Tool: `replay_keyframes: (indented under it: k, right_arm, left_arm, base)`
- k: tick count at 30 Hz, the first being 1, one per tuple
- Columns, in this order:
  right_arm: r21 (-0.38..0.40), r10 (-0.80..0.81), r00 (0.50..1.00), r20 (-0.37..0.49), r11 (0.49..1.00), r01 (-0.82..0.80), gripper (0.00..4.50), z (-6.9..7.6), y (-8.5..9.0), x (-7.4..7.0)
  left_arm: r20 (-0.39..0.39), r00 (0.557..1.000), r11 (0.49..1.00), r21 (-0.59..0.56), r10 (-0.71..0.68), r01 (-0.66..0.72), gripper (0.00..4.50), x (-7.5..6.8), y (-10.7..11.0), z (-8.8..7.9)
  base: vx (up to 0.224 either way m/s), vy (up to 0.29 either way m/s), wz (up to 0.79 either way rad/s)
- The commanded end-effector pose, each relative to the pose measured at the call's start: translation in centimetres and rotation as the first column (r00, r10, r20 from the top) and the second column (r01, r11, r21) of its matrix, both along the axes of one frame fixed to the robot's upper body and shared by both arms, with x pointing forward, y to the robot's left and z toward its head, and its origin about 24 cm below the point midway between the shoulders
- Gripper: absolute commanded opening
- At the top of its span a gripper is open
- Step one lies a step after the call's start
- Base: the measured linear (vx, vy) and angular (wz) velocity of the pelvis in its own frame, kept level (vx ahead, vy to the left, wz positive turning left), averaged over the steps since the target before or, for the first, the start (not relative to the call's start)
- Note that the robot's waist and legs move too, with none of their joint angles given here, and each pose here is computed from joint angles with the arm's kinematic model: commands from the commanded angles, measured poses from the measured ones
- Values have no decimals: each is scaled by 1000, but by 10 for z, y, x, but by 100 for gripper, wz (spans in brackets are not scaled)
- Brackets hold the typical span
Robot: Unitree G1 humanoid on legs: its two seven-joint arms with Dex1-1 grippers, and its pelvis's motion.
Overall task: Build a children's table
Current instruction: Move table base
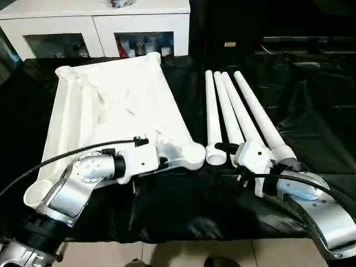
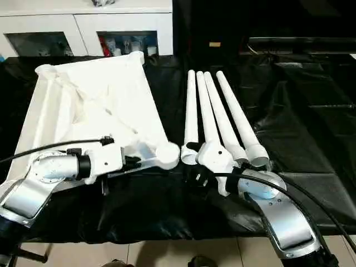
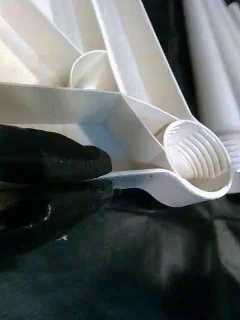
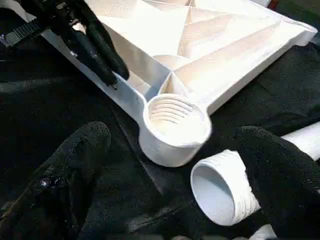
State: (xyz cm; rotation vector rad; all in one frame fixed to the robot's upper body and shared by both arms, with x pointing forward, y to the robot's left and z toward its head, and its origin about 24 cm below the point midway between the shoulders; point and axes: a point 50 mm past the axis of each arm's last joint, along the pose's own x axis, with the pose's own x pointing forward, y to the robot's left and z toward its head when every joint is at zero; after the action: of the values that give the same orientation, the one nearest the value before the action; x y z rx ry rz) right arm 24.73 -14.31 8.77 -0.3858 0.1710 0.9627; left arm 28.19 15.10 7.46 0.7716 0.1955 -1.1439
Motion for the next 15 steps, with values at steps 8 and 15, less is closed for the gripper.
replay_keyframes:
  k: [8,15]
  right_arm:
    - [-2,4,1000,15,1000,-4,450,2,0,2]
    - [41,6,1000,4,999,-6,450,6,0,2]
  left_arm:
    - [64,997,997,-63,37,-33,58,7,7,21]
    - [65,997,983,-181,47,-35,108,-3,12,47]
  base:
    - [0,0,0]
    - [0,0,0]
